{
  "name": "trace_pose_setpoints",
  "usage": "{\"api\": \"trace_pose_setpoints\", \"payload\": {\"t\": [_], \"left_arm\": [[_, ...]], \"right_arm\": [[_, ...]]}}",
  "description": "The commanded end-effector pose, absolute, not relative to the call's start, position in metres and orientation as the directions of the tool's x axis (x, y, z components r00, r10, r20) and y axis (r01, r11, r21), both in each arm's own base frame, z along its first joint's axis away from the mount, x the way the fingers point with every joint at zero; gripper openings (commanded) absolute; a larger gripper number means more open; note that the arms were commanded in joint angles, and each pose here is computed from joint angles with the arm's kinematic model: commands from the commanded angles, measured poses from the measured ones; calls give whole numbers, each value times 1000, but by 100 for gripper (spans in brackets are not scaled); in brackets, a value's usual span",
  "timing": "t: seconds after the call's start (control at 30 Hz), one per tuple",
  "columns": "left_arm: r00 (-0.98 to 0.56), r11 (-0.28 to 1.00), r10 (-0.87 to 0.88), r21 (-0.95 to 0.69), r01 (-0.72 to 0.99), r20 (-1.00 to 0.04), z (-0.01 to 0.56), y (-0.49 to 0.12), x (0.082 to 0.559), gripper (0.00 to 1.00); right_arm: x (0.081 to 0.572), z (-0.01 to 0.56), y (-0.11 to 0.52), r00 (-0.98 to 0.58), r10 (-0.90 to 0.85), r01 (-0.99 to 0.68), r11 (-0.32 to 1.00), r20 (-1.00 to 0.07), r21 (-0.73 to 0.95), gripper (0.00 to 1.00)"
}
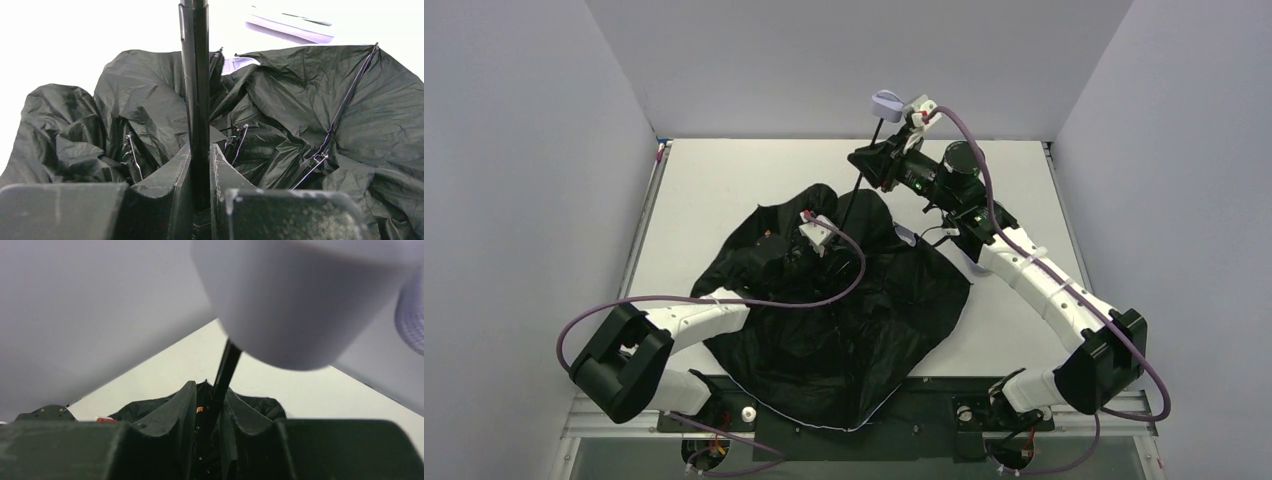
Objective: Open the umbrella
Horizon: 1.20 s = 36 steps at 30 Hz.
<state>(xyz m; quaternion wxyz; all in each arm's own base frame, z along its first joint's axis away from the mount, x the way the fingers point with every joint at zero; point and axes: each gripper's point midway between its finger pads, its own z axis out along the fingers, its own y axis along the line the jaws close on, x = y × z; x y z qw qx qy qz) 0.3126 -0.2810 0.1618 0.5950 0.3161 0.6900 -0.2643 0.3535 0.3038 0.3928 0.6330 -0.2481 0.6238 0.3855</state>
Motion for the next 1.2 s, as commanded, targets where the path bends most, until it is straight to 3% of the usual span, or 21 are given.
{"api": "trace_pose_setpoints", "payload": {"t": [0.0, 0.13, 0.23, 0.3, 0.37, 0.47, 0.57, 0.83, 0.97, 1.17], "left_arm": [[-69, 673, 41, -23, 739, -997, 194, -287, 319, 0], [-74, 671, -24, -71, 738, -997, 211, -293, 323, 0], [-73, 651, -25, -72, 756, -997, 214, -297, 320, 0], [-73, 629, 20, -44, 776, -997, 208, -300, 318, 0], [-98, 637, 65, -34, 770, -993, 198, -296, 320, 7], [-105, 660, 111, -6, 751, -988, 196, -287, 329, 28], [-71, 685, 137, 42, 727, -988, 207, -281, 337, 36], [105, 677, 138, 171, 716, -985, 260, -284, 351, 36], [96, 699, 138, 166, 696, -986, 258, -283, 359, 34], [-2, 704, 150, 105, 703, -989, 211, -287, 362, 24]], "right_arm": [[347, 430, 305, -4, 250, -826, 545, -968, 144, 25], [349, 422, 308, -43, 280, -824, 534, -959, 193, 24], [353, 425, 311, -54, 312, -825, 522, -948, 219, 3], [353, 440, 311, -33, 342, -827, 518, -939, 218, 0], [351, 462, 311, -7, 372, -838, 505, -928, 209, 0], [342, 492, 310, 31, 394, -857, 483, -919, 178, 0], [338, 496, 313, 44, 358, -860, 489, -933, 148, 0], [338, 451, 325, 57, 176, -843, 536, -983, 47, 0], [339, 444, 327, 64, 137, -838, 545, -988, 22, 0], [345, 447, 327, 77, 133, -829, 559, -988, 10, 0]]}}
